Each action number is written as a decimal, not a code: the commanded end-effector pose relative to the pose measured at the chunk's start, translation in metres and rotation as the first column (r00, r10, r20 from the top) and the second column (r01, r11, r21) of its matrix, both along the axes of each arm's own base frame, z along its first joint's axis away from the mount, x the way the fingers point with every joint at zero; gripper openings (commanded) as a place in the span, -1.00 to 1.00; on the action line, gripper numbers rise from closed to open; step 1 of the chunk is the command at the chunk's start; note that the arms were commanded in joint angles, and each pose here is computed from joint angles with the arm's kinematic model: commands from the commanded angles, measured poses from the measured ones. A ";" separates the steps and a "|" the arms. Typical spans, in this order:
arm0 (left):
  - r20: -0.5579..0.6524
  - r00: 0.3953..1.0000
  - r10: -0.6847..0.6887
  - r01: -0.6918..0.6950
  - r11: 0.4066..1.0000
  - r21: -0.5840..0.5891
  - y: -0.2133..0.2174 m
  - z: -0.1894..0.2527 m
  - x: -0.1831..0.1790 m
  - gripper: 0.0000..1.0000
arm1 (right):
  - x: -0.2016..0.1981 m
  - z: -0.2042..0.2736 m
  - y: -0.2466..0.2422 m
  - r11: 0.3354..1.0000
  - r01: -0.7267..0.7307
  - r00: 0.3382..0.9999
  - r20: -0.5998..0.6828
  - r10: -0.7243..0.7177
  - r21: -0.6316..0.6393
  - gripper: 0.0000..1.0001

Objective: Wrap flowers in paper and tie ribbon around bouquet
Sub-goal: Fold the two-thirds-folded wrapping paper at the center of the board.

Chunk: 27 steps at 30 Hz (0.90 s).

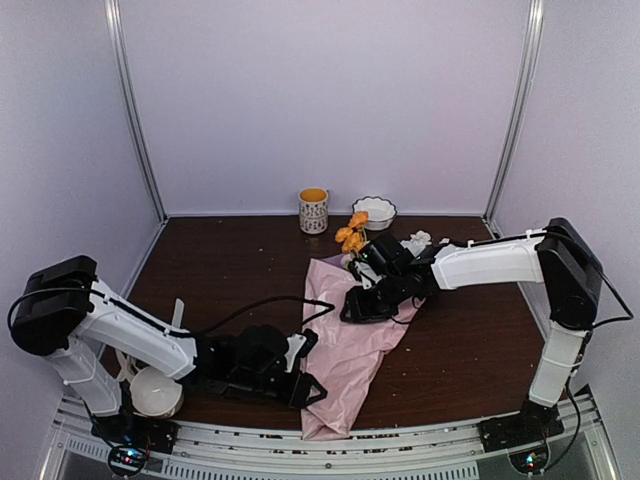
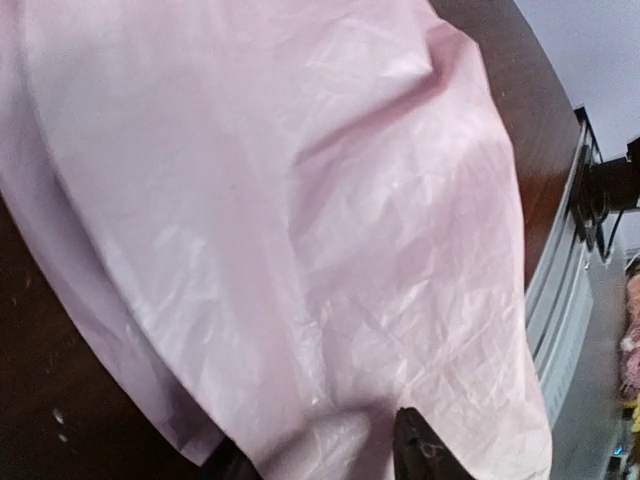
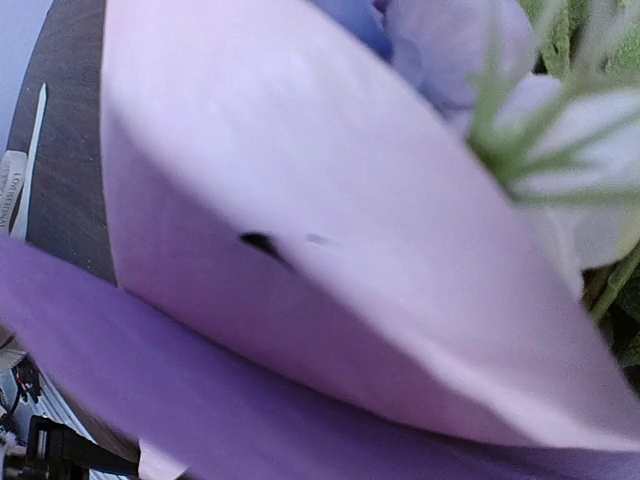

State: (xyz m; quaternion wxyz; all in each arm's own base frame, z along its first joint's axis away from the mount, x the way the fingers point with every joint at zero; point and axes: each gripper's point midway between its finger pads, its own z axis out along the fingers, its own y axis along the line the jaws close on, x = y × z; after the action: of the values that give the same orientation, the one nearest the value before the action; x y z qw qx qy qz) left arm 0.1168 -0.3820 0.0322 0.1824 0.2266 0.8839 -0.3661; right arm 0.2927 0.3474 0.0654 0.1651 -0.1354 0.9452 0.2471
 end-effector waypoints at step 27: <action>0.167 0.975 -0.149 0.165 0.983 -0.081 -0.018 0.059 0.202 -0.79 | 0.007 0.006 0.016 1.000 0.005 0.999 0.033 -0.006 0.021 -0.07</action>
State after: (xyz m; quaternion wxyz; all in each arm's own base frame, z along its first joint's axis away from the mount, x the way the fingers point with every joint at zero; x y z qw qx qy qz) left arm 0.3147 -0.3892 0.0789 0.2335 0.2972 0.8545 -0.3563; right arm 0.2966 0.3636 0.0635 0.1715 -0.1267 0.9402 0.2658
